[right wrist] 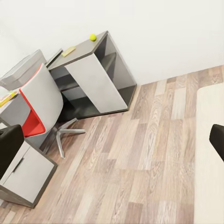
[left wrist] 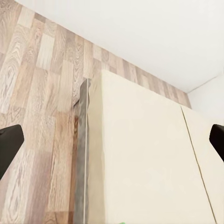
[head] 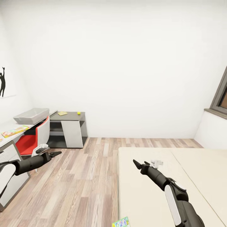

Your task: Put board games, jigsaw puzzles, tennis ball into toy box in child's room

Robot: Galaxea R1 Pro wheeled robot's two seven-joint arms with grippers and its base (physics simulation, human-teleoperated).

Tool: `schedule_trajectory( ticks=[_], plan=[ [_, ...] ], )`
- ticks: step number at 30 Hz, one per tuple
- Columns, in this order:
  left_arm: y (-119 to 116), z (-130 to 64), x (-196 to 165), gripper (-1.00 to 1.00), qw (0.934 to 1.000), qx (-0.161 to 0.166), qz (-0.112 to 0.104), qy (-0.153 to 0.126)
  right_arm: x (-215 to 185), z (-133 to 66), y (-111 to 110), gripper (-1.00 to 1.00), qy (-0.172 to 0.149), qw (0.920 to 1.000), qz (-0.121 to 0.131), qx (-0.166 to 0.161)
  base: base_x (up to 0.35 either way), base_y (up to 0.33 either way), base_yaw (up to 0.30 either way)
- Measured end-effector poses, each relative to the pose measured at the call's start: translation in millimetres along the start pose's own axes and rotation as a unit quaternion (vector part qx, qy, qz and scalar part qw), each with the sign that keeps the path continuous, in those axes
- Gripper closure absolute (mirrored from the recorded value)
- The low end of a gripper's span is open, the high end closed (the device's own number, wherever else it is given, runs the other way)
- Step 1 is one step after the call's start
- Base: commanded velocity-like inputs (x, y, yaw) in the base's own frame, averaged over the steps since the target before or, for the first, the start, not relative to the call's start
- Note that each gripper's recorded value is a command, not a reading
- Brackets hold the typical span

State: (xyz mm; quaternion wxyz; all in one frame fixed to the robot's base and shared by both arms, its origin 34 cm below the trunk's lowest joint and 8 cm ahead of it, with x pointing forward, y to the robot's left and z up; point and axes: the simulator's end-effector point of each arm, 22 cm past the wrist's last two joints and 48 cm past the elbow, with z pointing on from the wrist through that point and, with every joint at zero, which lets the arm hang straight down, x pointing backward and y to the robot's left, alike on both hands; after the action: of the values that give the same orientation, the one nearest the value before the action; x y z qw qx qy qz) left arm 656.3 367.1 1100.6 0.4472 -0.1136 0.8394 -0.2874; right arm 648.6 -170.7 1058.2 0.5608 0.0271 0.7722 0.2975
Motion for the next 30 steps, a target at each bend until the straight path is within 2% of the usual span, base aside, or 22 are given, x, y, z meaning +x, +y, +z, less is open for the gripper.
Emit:
schedule_trajectory(
  ticks=[8, 30],
  plan=[
    [-0.2, -0.2, -0.4, -1.0, 1.0, 0.0, 0.0, 0.0, -0.1, -0.1, -0.1, -1.0, 0.0, 1.0, 0.0, 0.0, 0.0, 0.13, 0.0],
    [-0.1, -0.4, -0.5, -1.0, 1.0, 0.0, 0.0, 0.0, 0.3, 0.0, 0.2, -1.0, 0.0, 1.0, 0.0, 0.0, 0.0, 0.283, 0.0]
  ],
)
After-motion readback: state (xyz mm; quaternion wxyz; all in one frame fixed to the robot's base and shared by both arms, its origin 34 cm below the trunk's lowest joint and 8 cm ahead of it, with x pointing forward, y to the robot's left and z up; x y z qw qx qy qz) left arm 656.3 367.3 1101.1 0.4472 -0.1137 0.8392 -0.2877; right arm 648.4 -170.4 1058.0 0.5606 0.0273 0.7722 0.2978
